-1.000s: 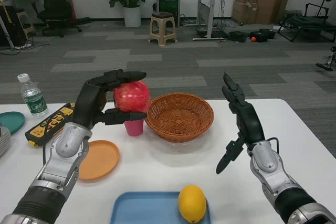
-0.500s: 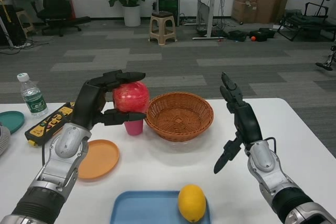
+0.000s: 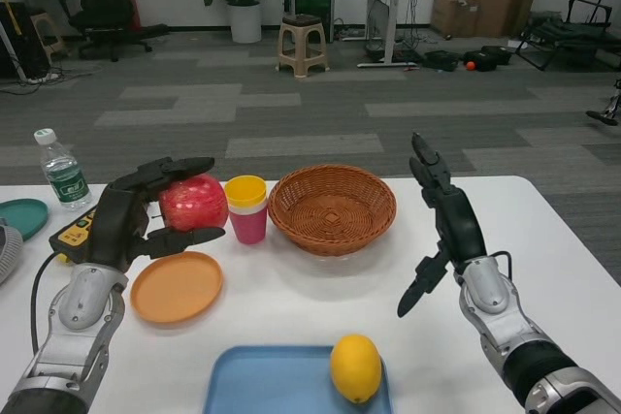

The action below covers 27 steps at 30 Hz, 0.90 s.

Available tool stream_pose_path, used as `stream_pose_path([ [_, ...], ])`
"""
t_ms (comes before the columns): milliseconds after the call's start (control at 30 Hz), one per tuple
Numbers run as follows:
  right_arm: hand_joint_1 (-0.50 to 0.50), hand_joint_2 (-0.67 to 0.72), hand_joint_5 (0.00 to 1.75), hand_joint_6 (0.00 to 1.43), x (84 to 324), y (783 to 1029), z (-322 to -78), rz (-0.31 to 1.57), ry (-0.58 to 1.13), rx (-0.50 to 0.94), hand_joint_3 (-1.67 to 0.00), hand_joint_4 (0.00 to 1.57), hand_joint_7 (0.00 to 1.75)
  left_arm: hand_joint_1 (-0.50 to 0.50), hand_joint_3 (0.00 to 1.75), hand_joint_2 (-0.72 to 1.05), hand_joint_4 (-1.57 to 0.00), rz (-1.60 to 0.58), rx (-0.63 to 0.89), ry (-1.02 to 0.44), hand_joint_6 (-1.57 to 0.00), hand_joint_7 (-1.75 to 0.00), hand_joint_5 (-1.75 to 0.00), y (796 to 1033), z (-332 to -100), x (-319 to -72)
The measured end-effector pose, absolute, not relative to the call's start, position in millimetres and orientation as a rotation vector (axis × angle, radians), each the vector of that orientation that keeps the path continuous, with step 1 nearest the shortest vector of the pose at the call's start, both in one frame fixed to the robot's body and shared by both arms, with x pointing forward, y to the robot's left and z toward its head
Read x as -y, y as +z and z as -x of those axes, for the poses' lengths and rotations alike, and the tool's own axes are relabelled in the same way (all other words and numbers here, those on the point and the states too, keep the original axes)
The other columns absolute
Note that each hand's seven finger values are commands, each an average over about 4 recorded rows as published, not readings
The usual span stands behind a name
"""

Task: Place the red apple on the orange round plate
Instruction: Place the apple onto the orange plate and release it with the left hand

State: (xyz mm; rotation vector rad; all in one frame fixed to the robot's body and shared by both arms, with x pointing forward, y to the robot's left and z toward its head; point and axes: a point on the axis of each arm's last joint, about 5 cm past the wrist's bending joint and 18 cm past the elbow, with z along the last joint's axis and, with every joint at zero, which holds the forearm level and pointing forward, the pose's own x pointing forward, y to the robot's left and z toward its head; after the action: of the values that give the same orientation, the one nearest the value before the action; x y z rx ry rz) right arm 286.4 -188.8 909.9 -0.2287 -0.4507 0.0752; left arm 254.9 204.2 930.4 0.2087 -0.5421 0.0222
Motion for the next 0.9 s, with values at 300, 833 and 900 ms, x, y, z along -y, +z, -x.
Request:
stream_pose_path([
  [300,-0.36,0.71,0.0,0.0,190,909,-286,0.232,0.073,0.447,0.0,0.0,0.03,-0.5,0.09,1.05,-1.38,-0.195,0.387,0.111,-1.07,-0.35,-1.75,898,-246,-222],
  [833,-0.38,0.72,0.0,0.0,186,910,-286,0.233,0.098,0.454,0.0,0.0,0.03,-0.5,0.09,1.05,-1.35,-0.221,0.016,0.066,-1.08,-0.35,-1.75,867,-280,-212],
  [900,-0.35,0.72,0.0,0.0,185,910,-286,0.232,0.1,0.458,0.0,0.0,0.02,-0.5,0.09,1.05,-1.35,-0.24,-0.015,0.069,-1.09,-0.35,-1.75,867,-282,-213],
])
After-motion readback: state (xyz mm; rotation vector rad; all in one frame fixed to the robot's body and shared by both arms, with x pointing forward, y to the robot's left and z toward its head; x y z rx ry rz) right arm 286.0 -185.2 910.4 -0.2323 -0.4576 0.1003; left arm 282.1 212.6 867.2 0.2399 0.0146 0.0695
